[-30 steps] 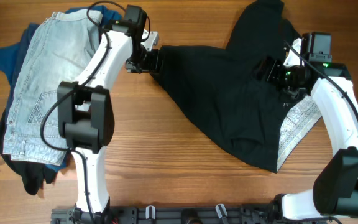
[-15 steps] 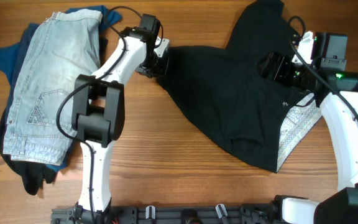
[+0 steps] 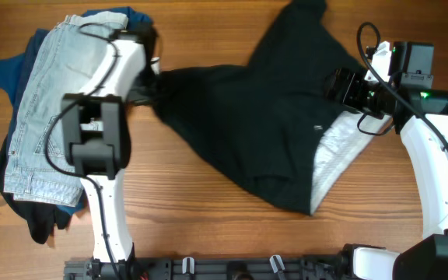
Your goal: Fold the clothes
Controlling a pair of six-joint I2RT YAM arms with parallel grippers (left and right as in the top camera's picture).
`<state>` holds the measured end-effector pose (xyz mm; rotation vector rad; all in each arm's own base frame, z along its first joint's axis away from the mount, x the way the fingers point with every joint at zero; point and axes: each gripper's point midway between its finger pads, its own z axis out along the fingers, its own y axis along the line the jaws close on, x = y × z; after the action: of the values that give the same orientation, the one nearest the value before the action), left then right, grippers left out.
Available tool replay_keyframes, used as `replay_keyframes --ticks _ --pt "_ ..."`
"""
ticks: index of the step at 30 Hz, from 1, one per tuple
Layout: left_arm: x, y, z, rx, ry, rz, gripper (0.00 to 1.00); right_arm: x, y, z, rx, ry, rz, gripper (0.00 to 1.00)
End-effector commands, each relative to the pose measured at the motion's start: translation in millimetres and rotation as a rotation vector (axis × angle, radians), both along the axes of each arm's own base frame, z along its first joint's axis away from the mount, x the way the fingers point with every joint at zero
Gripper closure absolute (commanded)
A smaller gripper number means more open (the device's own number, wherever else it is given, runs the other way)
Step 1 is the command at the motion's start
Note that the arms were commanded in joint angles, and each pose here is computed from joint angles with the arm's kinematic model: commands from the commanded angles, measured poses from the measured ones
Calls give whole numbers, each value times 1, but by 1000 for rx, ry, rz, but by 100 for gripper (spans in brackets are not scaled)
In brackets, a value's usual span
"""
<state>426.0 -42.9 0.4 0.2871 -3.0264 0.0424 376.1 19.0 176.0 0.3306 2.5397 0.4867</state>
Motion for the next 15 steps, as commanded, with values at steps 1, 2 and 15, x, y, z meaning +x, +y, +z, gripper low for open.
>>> replay_keyframes --ticks 1,2,15 --pt "-15 36 9 -1 62 143 96 0 -5 6 -53 -23 -3 0" --pt "-19 39 10 -9 80 155 96 1 -5 6 -54 -24 -3 0" --pt "-1 -13 80 29 -148 -149 64 -20 -10 -22 -51 144 -61 0"
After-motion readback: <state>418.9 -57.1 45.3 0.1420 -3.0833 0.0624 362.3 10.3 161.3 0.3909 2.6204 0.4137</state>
